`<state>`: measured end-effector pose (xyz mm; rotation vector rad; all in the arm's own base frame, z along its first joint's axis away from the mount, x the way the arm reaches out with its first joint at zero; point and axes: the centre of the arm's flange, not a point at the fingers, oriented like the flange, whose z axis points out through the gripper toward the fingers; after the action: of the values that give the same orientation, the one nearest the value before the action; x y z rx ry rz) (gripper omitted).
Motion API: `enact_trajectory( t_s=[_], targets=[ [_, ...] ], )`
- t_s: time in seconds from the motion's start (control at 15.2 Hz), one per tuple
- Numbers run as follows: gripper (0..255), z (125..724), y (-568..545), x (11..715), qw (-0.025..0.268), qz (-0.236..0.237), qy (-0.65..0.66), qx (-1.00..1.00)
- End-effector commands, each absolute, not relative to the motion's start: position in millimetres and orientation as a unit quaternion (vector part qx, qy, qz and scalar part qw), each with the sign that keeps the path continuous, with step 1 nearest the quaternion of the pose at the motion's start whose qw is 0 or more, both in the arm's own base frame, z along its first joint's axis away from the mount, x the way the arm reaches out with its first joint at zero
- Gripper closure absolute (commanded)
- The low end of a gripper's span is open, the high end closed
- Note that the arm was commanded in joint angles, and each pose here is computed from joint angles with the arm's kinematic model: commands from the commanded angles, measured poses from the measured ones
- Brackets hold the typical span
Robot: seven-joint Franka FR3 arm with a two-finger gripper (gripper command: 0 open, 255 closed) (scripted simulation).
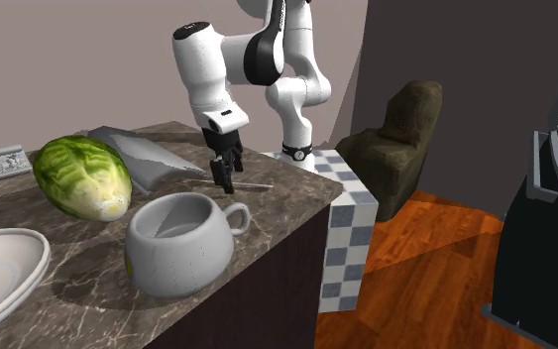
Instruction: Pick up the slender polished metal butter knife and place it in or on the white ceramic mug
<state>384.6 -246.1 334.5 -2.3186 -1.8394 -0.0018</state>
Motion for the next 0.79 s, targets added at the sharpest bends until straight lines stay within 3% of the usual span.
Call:
enact_trajectory(
  t_s=[0.0,0.26,0.33,0.73],
  targets=[
    [0,333.5,-246.0,384.6,0.091,-0.001,-0.619,-0.78],
    [0,333.5,-246.0,384.6,0.091,-0.001,-0.619,-0.78],
    [255,333.5,-246.0,384.6,0.091,-0.001,-0.619,-0.78],
    [255,332.0,-245.6,385.7,0.091,-0.001,-0.619,-0.78]
  ],
)
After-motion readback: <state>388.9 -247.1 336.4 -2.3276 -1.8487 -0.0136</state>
